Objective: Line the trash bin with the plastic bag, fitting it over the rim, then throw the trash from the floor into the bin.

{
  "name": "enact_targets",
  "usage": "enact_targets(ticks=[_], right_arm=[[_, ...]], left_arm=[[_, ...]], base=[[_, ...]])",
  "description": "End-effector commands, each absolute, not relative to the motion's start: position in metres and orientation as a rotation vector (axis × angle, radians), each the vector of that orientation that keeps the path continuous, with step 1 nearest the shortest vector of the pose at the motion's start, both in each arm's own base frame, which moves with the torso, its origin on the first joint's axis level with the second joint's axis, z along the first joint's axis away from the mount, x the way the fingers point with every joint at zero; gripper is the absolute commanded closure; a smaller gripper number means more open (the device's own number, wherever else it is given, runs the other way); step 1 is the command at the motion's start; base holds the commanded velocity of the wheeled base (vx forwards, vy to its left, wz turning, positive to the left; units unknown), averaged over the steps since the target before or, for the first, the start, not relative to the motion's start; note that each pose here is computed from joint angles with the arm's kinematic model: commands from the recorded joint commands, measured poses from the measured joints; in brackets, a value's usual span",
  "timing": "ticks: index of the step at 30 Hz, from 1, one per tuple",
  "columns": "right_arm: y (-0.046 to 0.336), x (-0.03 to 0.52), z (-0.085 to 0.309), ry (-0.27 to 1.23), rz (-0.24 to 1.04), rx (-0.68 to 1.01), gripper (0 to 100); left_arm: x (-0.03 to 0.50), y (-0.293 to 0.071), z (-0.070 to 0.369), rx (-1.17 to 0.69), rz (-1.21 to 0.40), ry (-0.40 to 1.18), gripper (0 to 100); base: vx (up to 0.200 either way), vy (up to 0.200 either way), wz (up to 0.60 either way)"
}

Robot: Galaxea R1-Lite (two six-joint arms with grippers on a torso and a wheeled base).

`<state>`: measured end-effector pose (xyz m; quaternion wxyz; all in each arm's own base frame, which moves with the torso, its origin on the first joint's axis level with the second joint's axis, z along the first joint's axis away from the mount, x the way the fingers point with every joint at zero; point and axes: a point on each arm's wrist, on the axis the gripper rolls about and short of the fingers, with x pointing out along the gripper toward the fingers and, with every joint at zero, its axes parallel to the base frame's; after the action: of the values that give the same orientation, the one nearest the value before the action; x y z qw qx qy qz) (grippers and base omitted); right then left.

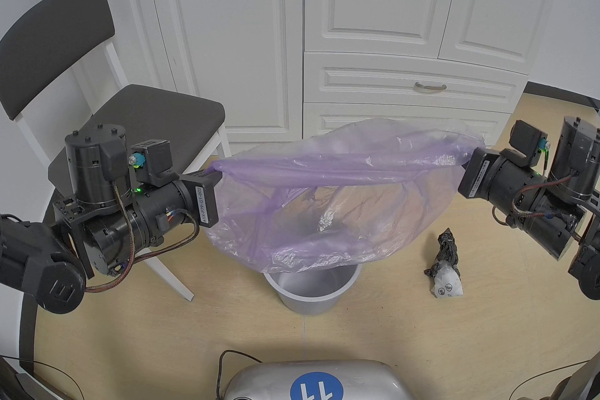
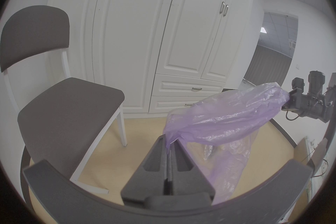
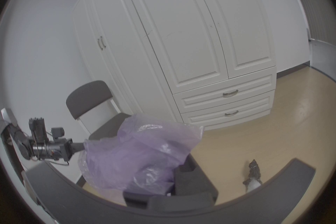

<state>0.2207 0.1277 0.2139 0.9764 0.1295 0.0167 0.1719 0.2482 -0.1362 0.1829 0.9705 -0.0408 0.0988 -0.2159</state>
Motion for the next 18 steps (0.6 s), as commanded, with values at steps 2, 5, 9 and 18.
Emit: enact_targets(ticks=[2,5,9,18], right_arm=[[0.123,0.218,0.206,0.087,0.327,0.197,100],[0.117,0.211,0.196,0.197,0.31,0.104,100],[0.104,0.207,0.184,0.269,0.279,-0.024,100],[0.099,0.201,0.162,0.337,0.29,-0.174,100]], left_arm=[[0.251,-0.133,0.18,-0.079,-0.422,0.208,100],[0.252,-0.13,0.181,-0.077,-0.41,0.202,100],[0.255,-0.124,0.18,-0.075,-0.392,0.199,100],[0.256,-0.123,0.178,-0.088,-0.422,0.176,100]], base=[[0.0,0.0,0.0],[0.0,0.0,0.0],[0.0,0.0,0.0],[0.0,0.0,0.0]])
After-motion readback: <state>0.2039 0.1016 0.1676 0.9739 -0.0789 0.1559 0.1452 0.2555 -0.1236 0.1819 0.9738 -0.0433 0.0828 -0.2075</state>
